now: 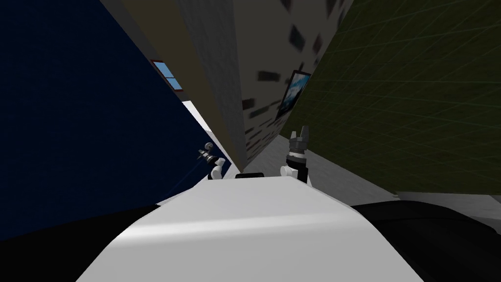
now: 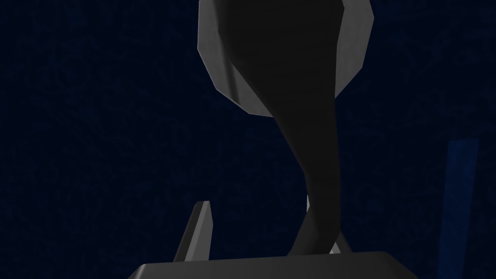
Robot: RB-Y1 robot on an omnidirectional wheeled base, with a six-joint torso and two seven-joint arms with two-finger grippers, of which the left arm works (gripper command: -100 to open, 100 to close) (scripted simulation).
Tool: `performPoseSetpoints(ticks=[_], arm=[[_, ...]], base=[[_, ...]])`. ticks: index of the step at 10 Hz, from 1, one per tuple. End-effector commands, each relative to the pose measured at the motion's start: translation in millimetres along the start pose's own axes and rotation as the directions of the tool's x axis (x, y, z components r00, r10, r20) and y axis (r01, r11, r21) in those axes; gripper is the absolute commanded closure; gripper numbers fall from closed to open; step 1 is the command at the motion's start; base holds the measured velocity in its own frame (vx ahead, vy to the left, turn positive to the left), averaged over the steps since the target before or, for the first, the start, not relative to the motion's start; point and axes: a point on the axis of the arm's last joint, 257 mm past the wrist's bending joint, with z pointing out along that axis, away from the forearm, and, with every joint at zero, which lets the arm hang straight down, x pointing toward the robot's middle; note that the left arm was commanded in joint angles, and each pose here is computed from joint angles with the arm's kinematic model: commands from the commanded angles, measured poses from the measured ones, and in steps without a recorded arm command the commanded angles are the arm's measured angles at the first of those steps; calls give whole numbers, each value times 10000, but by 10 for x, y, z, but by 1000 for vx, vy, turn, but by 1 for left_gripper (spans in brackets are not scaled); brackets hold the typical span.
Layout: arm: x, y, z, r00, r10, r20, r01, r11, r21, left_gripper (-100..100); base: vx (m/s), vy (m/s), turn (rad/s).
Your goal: Push the door open
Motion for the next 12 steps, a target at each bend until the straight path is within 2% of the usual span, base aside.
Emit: performPoseSetpoints(ticks=[1, 2, 4, 6, 8, 9, 11, 12], arm=[[-124, -101, 120, 9990, 32, 439, -44, 9996, 290, 100], [-124, -101, 120, 9990, 32, 439, -44, 9996, 290, 100], [-295, -44, 91, 9933, 98, 1152, -107, 9999, 76, 100], [-295, -44, 91, 9933, 98, 1152, -107, 9999, 76, 100], [-454, 21, 42, 9829, 192, 1829, -163, 9997, -177, 100], [-454, 21, 42, 9829, 192, 1829, -163, 9997, -177, 100], [-586, 90, -27, 9698, 305, 2418, -201, 9988, -456, 100], [-586, 90, -27, 9698, 305, 2418, -201, 9988, -456, 100]], base=[[9, 53, -55], [1, 11, 23], [4, 55, -162], [12, 55, -52], [12, 70, -158], [-15, 48, -96], [-26, 54, -146], [-20, 37, -106]])
